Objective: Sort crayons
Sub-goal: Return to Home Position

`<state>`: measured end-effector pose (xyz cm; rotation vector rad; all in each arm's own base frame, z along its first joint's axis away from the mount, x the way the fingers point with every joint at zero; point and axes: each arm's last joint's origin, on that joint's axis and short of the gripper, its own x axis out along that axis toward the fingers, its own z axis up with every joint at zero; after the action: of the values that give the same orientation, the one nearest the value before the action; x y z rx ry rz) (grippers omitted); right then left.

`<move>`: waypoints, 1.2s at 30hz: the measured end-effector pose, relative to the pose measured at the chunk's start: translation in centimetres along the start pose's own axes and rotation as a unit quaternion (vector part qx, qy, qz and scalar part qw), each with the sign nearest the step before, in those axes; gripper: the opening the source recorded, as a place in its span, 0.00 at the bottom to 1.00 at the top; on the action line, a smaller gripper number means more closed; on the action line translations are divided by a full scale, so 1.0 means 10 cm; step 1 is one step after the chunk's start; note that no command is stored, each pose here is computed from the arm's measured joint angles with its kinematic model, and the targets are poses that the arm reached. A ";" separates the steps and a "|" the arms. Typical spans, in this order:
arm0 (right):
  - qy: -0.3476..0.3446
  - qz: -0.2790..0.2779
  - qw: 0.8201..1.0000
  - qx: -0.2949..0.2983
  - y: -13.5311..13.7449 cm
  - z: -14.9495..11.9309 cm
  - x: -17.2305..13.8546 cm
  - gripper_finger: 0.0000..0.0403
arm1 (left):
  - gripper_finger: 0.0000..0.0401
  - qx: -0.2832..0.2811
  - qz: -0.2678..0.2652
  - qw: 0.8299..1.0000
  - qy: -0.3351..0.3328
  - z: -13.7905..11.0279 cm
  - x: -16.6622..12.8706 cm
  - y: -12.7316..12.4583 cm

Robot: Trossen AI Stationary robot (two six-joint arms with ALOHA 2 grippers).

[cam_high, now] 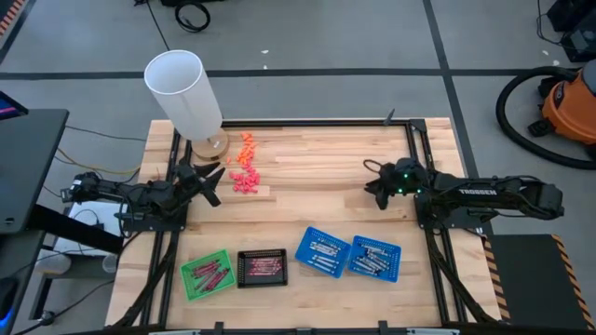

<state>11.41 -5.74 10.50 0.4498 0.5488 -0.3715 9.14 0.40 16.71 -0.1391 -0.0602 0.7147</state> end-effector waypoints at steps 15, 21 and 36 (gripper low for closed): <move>0.001 0.001 1.000 -0.026 0.00 0.00 0.00 0.25 | 0.35 -0.003 -0.001 1.000 0.000 0.00 0.00 0.00; 0.001 0.001 1.000 -0.026 0.00 0.00 0.00 0.25 | 0.35 -0.003 -0.001 1.000 0.001 0.00 0.00 0.00; 0.000 0.001 1.000 -0.027 0.00 0.00 0.00 0.25 | 0.35 -0.003 -0.001 1.000 0.001 0.00 0.00 0.00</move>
<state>11.42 -5.74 10.51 0.3993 0.5575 -0.3542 9.14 0.39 16.69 -0.1453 -0.0613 0.7121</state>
